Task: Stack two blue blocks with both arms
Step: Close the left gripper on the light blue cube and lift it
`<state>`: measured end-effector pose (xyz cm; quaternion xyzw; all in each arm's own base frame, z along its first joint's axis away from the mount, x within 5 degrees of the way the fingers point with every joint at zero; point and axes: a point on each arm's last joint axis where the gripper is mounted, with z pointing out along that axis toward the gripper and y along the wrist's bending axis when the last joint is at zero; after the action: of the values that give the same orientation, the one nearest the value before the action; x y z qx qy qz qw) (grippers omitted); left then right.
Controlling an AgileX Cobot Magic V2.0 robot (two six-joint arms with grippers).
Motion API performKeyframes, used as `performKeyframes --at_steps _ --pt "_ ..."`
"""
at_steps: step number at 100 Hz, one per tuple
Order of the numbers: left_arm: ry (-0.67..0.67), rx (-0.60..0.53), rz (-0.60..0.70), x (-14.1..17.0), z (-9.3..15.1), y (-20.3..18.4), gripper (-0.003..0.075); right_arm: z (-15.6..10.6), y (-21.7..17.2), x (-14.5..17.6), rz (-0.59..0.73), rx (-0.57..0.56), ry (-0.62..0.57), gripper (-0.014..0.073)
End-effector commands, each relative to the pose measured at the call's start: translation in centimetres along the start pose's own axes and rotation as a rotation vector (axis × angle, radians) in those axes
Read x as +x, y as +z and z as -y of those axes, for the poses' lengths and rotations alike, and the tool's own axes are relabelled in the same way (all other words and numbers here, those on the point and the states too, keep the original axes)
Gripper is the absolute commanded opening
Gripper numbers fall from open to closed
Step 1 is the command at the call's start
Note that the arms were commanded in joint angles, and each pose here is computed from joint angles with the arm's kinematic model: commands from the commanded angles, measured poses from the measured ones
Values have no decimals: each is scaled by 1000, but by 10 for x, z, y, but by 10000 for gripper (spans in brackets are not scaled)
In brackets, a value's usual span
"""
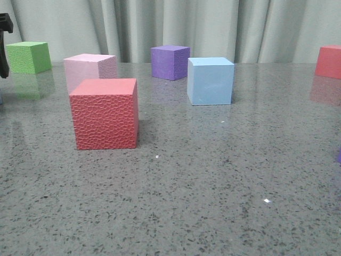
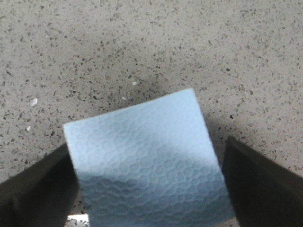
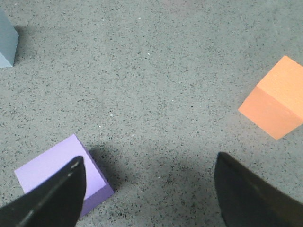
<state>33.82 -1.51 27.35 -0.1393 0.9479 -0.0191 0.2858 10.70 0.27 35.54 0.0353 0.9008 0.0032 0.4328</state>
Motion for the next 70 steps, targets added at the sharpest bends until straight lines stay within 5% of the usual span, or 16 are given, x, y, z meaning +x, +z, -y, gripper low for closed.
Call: performKeyframes --at_steps 1,31,70 --pt "-16 38 107 -15 2 -19 468 0 -5 -11 88 -4 -11 557" --pt "-14 37 106 -15 2 -19 300 0 -5 -11 88 -4 -11 557" --pt "105 61 124 -27 18 -62 294 0 -5 -11 89 -5 -12 557"
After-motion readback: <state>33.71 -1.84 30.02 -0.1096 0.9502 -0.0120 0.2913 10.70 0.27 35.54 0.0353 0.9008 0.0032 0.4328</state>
